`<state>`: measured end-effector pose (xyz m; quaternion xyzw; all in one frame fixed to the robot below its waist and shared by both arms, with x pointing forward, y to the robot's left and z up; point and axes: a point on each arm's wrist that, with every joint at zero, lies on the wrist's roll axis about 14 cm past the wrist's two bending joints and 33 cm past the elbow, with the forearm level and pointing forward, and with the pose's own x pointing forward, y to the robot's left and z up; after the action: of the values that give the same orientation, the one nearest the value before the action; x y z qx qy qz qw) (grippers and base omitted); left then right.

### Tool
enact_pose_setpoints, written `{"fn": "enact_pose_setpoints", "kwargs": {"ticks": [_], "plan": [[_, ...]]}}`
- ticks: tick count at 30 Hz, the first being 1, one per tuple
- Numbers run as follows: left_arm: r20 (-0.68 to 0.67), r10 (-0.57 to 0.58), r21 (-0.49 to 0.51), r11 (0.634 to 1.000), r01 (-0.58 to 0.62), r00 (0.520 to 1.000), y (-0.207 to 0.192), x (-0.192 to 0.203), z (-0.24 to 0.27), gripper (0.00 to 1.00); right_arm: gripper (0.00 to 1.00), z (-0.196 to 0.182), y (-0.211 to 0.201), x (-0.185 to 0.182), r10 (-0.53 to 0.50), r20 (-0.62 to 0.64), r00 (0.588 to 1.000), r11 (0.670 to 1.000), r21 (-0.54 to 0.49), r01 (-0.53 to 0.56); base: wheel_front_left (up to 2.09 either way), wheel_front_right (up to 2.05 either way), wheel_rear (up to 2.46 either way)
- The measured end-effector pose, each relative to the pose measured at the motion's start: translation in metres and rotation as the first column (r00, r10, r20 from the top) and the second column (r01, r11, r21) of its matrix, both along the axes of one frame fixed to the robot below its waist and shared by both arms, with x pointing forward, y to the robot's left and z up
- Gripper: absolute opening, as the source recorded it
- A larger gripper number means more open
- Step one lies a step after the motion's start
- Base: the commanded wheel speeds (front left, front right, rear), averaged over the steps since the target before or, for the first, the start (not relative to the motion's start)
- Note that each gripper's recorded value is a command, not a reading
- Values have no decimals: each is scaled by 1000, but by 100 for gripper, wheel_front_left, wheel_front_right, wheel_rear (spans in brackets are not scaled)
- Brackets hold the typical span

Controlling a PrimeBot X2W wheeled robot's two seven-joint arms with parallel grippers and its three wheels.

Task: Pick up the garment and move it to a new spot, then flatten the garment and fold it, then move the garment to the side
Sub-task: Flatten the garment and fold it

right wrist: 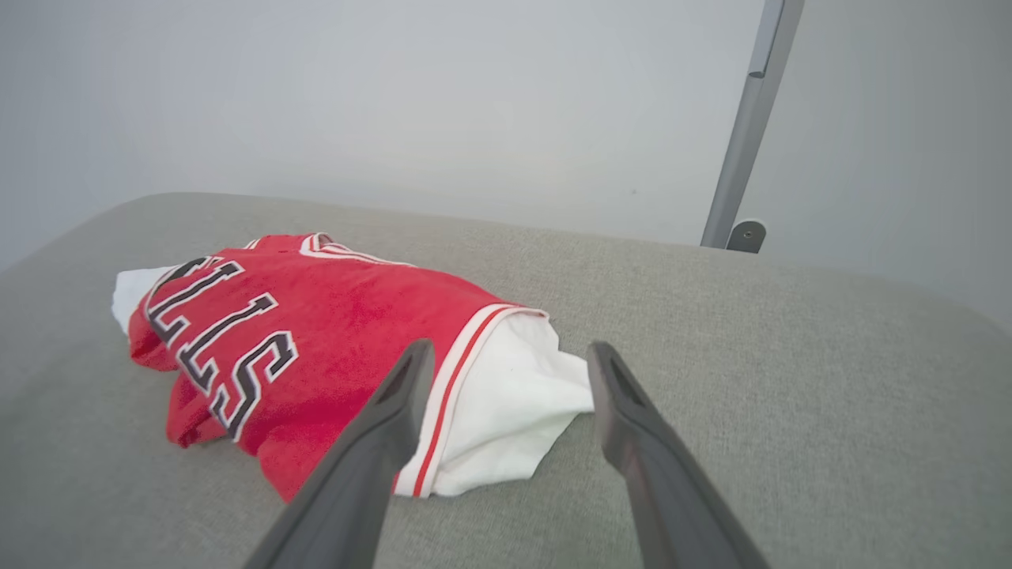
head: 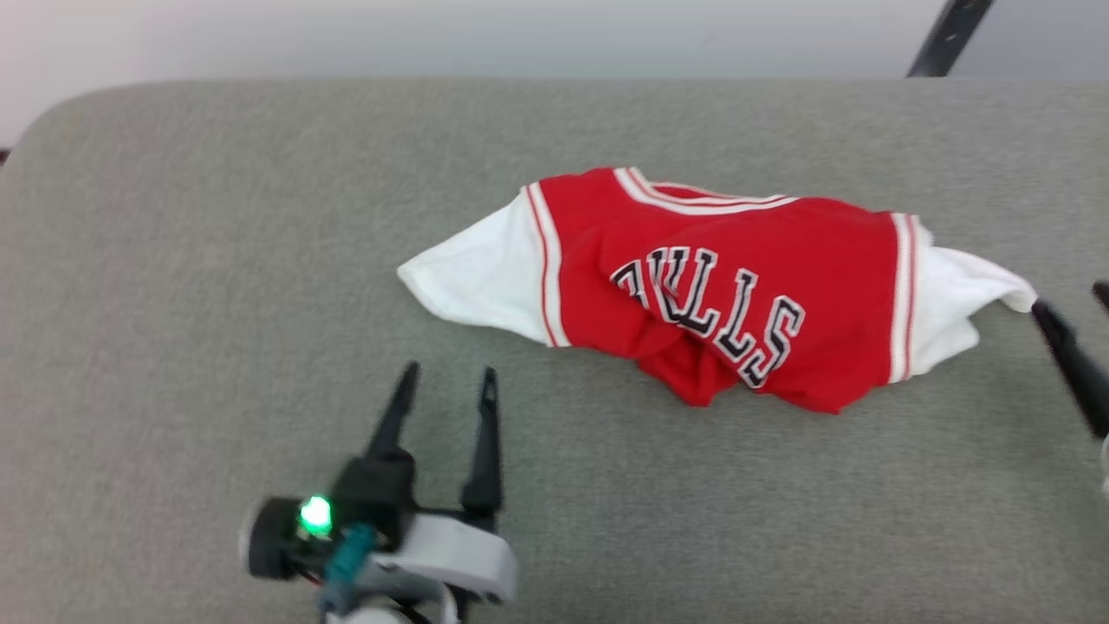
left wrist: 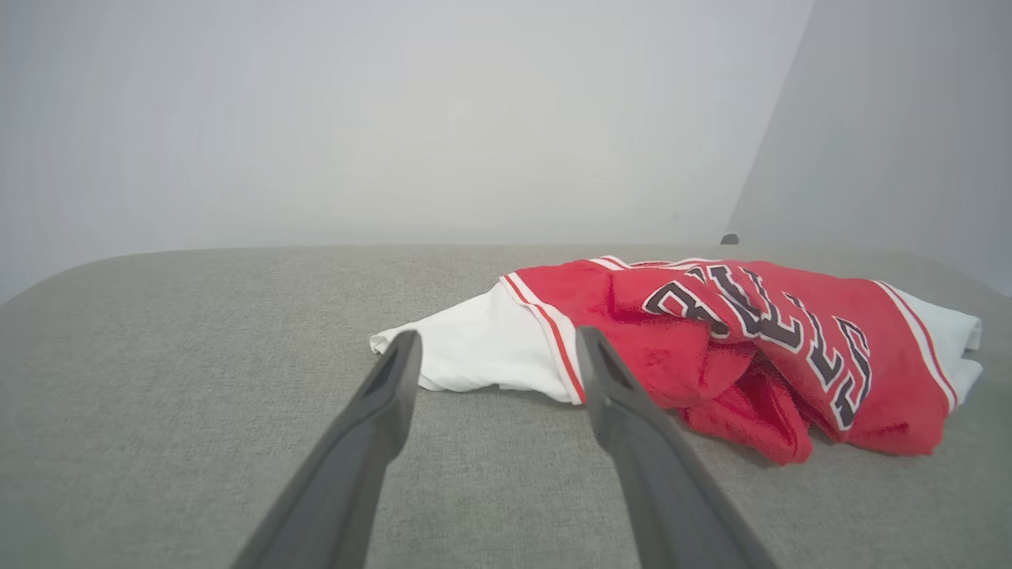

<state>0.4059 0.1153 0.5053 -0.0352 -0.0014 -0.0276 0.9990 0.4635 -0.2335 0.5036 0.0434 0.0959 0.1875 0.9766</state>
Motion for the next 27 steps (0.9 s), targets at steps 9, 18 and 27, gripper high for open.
{"fn": "enact_pose_setpoints", "kwargs": {"ticks": [9, 18, 27], "plan": [[110, -135, 97, 987, 124, 985, 0, 61, 75, 100, 100, 17, 4, -79, -76, 127, 989, 995, 69, 67, 0, 0, 0], [-70, -197, 166, 964, 206, 978, -6, 151, 71, 100, 100, 26, -2, -102, -121, 145, 982, 990, 94, 108, 0, 0, 0], [-546, -151, 184, 938, 293, 824, -6, 182, -43, 100, 100, 22, -13, -106, -161, 109, 981, 984, 89, 152, 0, 0, 0]]}}
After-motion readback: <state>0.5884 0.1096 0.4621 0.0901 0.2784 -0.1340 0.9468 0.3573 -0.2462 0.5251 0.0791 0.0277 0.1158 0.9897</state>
